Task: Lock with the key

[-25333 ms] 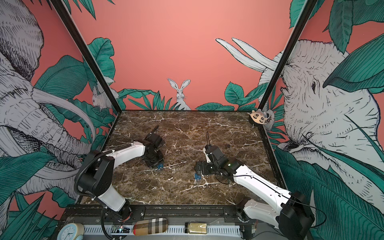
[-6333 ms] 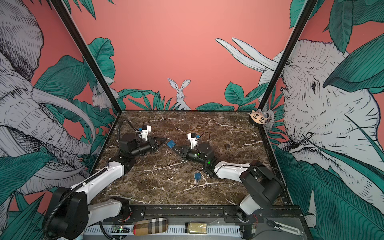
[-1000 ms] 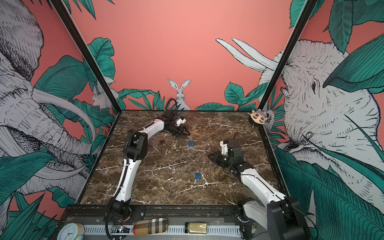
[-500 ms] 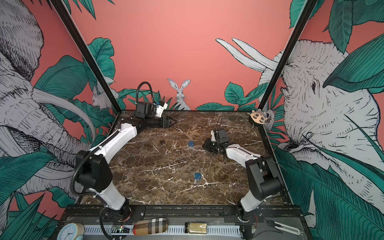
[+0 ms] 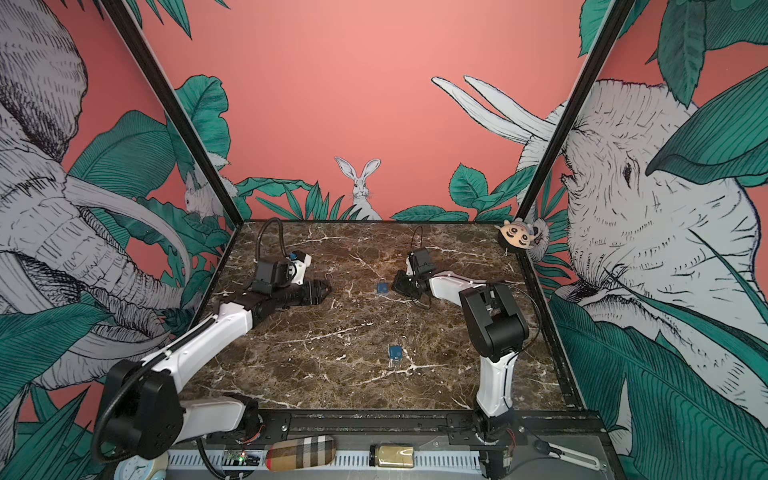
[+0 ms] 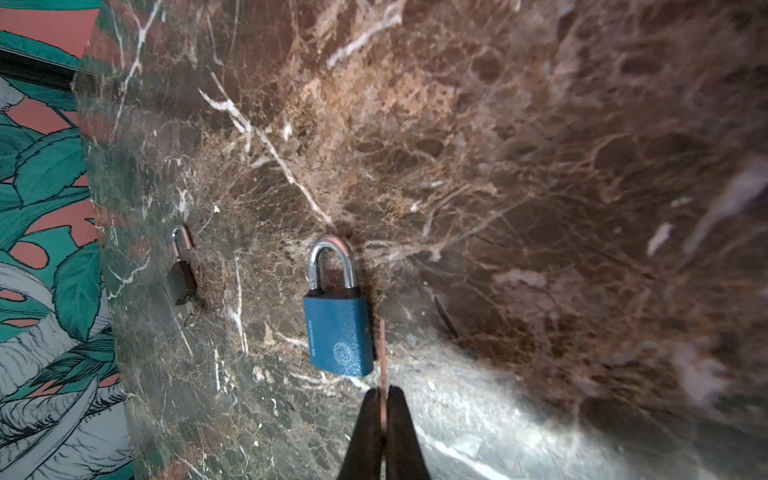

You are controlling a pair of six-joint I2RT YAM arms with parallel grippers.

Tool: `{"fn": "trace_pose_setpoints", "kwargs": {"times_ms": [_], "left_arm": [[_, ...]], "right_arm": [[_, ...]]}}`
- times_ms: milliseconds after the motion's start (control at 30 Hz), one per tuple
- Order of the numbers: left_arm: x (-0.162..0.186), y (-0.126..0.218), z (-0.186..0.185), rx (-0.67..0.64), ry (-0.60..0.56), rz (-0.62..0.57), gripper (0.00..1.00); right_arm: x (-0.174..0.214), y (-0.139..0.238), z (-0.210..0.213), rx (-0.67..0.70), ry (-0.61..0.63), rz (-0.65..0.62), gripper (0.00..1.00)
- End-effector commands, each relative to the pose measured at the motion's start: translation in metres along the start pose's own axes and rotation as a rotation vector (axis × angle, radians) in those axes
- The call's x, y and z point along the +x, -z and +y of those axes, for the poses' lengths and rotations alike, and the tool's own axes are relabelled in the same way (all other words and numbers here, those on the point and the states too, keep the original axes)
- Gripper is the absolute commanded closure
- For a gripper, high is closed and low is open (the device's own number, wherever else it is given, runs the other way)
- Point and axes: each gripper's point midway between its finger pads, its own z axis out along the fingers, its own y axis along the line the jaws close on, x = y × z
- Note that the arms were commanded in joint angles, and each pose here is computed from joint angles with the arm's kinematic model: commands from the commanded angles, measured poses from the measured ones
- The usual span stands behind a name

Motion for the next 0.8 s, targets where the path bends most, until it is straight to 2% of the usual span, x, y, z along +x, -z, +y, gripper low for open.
{"fn": "trace_pose_setpoints", "kwargs": {"times_ms": [0,100,300,400,533,767], "left_arm": [[-0.013,0.025,0.005,-0.051,0.023,-0.117,0.27],[-0.008,0.040,0.007,-0.074,0.024,-0.146,0.20],[0.001,0.061,0.018,-0.142,0.037,-0.182,0.14],[0.003,0.069,0.022,-0.170,0.065,-0.194,0.14],[0.005,0.074,0.019,-0.152,0.087,-0.208,0.14],[0.010,0.079,0.020,-0.156,0.114,-0.205,0.13]], "right_arm": [[-0.004,-0.008,-0.001,0.012,0.001,-0.013,1.00],[-0.002,-0.015,-0.004,0.013,-0.005,0.004,1.00],[0.000,-0.022,-0.006,0.018,-0.009,0.023,0.99],[0.000,-0.024,-0.011,0.044,-0.011,0.025,0.91],[0.000,-0.029,-0.016,0.060,-0.011,0.032,0.86],[-0.001,-0.036,-0.023,0.082,-0.037,0.028,0.68]]}}
